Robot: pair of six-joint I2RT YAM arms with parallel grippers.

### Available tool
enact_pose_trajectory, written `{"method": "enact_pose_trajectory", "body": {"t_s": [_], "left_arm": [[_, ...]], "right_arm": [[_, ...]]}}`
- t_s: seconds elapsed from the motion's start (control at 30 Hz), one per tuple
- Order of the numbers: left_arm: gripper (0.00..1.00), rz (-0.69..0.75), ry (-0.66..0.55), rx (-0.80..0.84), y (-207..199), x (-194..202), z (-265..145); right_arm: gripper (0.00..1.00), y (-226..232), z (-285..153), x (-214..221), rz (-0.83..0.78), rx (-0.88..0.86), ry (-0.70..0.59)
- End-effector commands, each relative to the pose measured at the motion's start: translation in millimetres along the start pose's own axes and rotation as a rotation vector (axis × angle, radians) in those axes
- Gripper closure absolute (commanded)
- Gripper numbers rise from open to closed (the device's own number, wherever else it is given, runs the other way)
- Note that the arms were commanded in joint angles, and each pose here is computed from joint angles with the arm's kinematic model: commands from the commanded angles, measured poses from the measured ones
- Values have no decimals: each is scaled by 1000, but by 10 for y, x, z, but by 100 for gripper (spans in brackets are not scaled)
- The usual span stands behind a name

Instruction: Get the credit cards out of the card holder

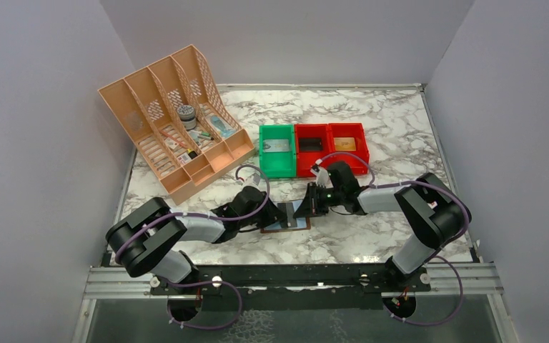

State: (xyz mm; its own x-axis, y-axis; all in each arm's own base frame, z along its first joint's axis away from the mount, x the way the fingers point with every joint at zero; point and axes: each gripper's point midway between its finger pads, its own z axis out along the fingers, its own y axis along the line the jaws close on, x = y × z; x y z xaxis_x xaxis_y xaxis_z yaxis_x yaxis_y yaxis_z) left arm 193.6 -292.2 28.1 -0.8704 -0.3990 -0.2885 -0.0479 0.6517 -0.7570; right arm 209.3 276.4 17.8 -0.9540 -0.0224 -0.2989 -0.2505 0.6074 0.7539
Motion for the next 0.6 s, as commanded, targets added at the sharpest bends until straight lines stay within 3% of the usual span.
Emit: {"method": "enact_pose_trajectory", "body": {"t_s": [0.0, 0.17, 0.57], "left_arm": [[87, 6, 17, 23, -52, 27, -22], [100, 13, -6, 31, -47, -15, -76], [100, 70, -35, -51, 61, -132, -198]], "right_arm": [[91, -505, -16, 119, 37, 220, -24], [91, -496, -59, 34, 27, 244, -59], [91, -429, -35, -37, 7, 227, -50]]}}
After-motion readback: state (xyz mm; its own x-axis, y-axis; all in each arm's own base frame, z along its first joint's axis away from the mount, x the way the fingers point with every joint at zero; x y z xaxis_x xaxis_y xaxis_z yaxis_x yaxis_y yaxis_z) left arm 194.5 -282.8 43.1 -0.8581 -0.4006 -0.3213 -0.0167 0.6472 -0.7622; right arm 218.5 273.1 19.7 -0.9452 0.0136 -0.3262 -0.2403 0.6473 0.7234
